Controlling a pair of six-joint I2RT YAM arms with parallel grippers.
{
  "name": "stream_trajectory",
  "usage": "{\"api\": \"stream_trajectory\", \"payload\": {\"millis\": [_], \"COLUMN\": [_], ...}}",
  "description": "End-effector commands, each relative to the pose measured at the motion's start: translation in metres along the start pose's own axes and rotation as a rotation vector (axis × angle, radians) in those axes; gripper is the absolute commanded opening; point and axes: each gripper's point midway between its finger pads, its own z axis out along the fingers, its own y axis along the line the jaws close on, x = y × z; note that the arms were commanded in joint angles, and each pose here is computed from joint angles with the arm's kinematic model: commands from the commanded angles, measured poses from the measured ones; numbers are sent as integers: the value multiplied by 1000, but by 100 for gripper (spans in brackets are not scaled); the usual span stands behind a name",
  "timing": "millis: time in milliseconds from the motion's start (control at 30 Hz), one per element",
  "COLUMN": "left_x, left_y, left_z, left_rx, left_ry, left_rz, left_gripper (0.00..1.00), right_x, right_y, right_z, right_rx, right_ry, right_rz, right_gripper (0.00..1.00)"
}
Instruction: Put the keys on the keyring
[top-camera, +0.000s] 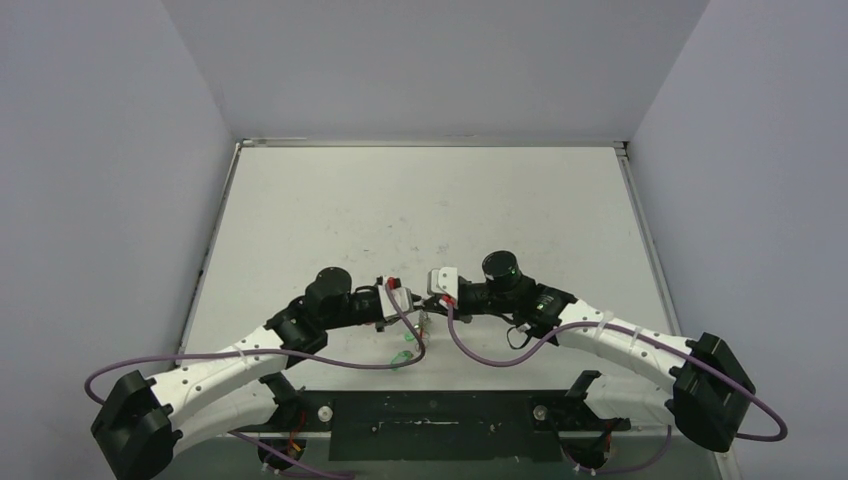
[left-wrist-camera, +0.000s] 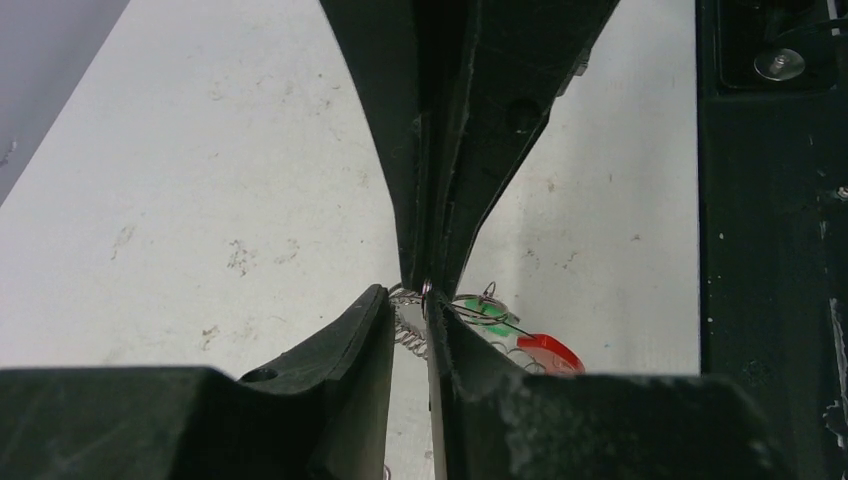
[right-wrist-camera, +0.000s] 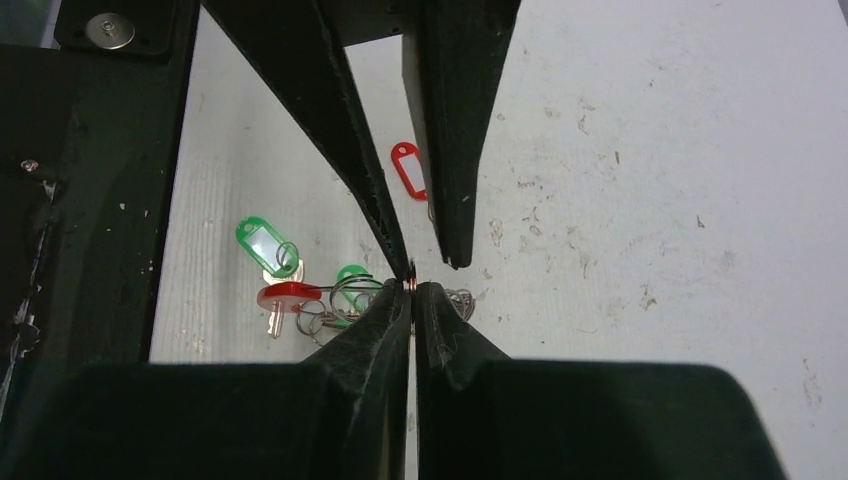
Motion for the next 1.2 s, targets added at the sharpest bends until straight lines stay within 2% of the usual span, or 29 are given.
{"api": "stream_trajectory", "payload": {"millis": [0,100,167,233,833,900,1067,1167], "left_x": [-32,-27,-25,-24,-33,-34,-40,-42], "left_y": [12,13,13,11,4,4,4,4], "left_z": [-8,-15,-19,-22,-22,-20,-19,-20], "left_rx": [-74,-118,-143,-158,-148,-142,-132,-133], "left_ry": [-104,-127,-153,-180,-323,-327,-344,-351], "left_rz": [44,28,17,4,4,4,12,17], "left_gripper": [27,41,45,45,33,31,17,16], "right_x": [-26,-31,-35,-39,-64,-65,-63,-62], "right_y": [-7,-8,-9,-8,-1,-1,0,0], "right_z": [-4,-7,-8,-9,-12,-12,-11,-10], "right_rx": [28,49,61,61,22,23,15,13], "right_ry": [-83,-139,-185,-228,-374,-379,-370,-362], "right_rz": [-54,-48,-40,-34,-23,-22,-19,-18], "right_gripper": [0,0,0,0,0,0,0,0]}}
